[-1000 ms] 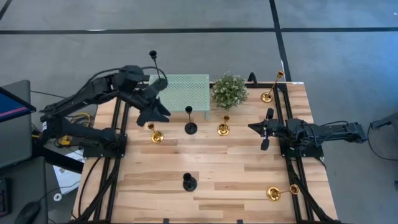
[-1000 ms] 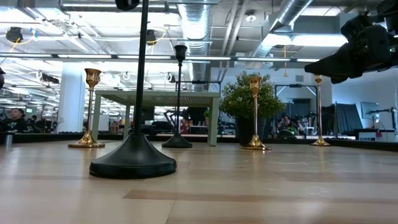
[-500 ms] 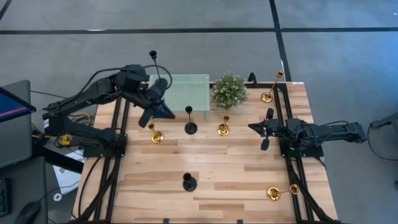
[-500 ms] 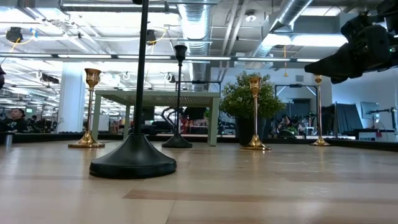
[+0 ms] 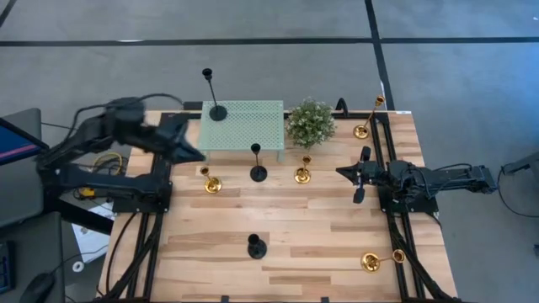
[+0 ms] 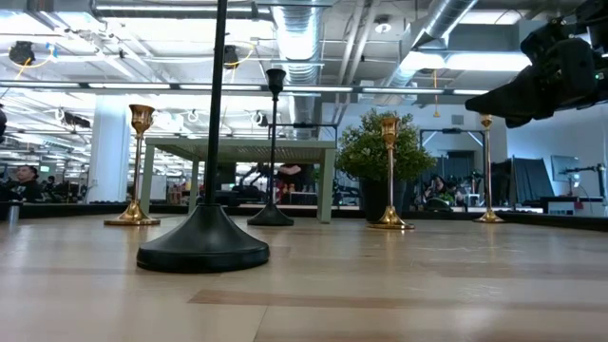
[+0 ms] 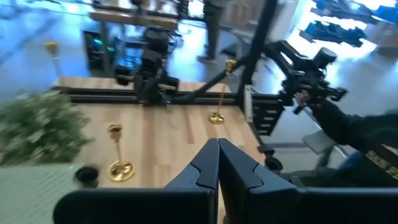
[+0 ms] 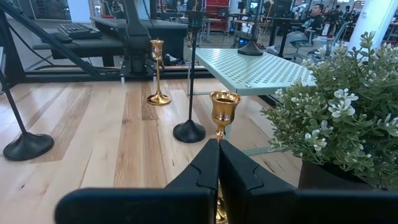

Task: Pick & Place candle stick holders
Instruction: Put the gold candle holder on the shelf aligned with the black candle holder

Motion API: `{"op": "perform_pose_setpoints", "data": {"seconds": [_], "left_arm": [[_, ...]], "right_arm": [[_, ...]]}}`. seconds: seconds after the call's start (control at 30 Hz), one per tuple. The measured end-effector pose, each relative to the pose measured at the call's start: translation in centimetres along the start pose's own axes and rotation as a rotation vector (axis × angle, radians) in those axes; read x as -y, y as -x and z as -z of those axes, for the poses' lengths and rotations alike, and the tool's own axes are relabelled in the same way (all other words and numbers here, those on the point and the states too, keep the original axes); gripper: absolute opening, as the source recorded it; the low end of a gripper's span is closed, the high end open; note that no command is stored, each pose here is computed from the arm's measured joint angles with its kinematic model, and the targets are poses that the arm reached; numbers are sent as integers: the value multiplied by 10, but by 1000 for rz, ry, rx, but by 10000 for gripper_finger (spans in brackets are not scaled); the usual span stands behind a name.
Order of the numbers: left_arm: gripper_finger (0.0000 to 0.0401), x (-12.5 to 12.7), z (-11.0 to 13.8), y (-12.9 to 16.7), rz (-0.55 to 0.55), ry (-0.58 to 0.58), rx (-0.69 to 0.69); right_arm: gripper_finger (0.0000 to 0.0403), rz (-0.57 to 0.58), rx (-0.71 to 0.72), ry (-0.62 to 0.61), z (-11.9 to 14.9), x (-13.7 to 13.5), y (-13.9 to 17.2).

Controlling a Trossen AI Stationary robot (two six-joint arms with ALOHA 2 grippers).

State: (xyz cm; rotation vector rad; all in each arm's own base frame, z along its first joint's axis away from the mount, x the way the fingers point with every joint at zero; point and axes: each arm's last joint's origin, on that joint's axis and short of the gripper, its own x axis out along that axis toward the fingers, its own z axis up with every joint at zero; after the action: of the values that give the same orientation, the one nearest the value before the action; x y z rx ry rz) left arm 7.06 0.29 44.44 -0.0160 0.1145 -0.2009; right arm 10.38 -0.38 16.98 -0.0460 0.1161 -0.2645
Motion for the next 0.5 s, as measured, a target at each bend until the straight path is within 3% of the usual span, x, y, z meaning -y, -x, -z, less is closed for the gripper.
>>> {"op": "perform_pose_setpoints", "data": {"seconds": [0.17, 0.5], "left_arm": [[4, 7, 43, 21, -99, 23, 9], [4, 11, 128, 26, -102, -16, -13]], "right_arm": [[0, 0, 1, 0, 0, 0, 0], [0, 0, 20, -6, -2, 0, 0]]}}
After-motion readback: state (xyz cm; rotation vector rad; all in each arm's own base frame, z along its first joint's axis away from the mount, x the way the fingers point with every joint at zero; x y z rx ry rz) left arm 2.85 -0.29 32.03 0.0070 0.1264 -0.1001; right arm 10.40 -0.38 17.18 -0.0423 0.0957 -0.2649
